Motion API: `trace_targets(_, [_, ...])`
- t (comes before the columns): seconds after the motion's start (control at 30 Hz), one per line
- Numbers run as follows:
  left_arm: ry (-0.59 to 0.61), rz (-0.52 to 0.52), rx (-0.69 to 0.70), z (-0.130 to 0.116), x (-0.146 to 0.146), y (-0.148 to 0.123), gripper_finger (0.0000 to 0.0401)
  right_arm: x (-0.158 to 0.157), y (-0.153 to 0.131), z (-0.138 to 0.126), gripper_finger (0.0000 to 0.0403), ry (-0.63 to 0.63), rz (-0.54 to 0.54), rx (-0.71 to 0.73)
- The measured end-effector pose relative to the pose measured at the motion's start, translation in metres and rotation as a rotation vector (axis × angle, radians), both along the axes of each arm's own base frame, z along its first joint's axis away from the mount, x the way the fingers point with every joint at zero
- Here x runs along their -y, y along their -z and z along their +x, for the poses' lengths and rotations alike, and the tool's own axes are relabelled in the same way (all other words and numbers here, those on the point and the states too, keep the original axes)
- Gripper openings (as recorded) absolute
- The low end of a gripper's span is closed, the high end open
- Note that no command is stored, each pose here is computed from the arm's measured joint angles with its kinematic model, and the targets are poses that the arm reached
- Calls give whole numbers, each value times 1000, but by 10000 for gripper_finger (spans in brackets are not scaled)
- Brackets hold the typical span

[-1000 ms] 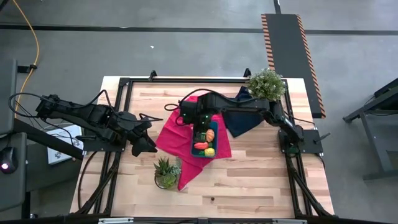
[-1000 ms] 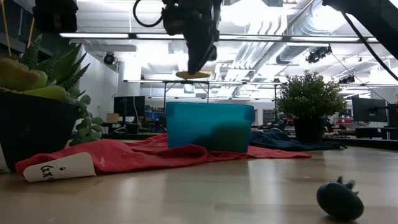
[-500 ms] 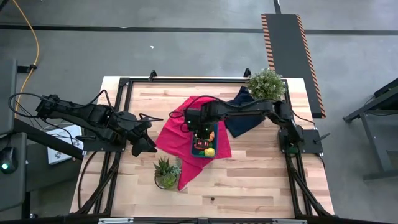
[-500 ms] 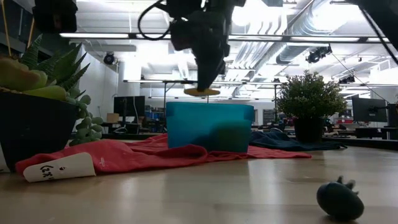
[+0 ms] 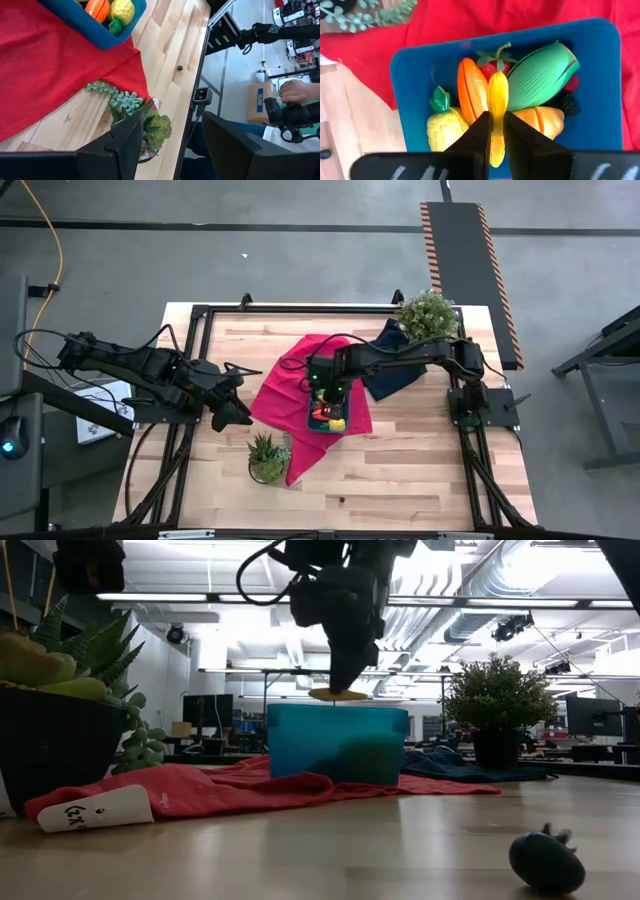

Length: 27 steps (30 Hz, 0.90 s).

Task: Pick and placing Produce into tupperware
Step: Put the corn into the blue bin, then put the blueberry into the blue bin

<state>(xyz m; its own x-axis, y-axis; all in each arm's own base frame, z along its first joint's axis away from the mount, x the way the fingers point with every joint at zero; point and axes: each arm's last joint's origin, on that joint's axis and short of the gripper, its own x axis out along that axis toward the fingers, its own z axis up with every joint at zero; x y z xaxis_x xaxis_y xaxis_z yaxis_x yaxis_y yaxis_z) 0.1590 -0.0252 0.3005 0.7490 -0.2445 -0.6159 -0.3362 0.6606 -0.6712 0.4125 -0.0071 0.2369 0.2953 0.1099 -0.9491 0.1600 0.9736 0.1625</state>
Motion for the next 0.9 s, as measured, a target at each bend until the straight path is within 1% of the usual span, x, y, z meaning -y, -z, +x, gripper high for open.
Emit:
trace_targets(0.23, [0, 0, 0, 0, 0, 0, 193, 0, -1, 1, 31, -4, -3, 14])
trace_targets(0.57, [0, 0, 0, 0, 0, 0, 193, 0, 0, 1, 79, -12, -12, 10])
trace_targets(0.8, [7, 8, 3, 0, 0, 0, 193, 0, -1, -2, 87, -11, -14, -15])
trace_targets(0.9, [4, 6, 2, 0, 0, 0, 193, -6, -9, -6, 87, -4, 12, -7])
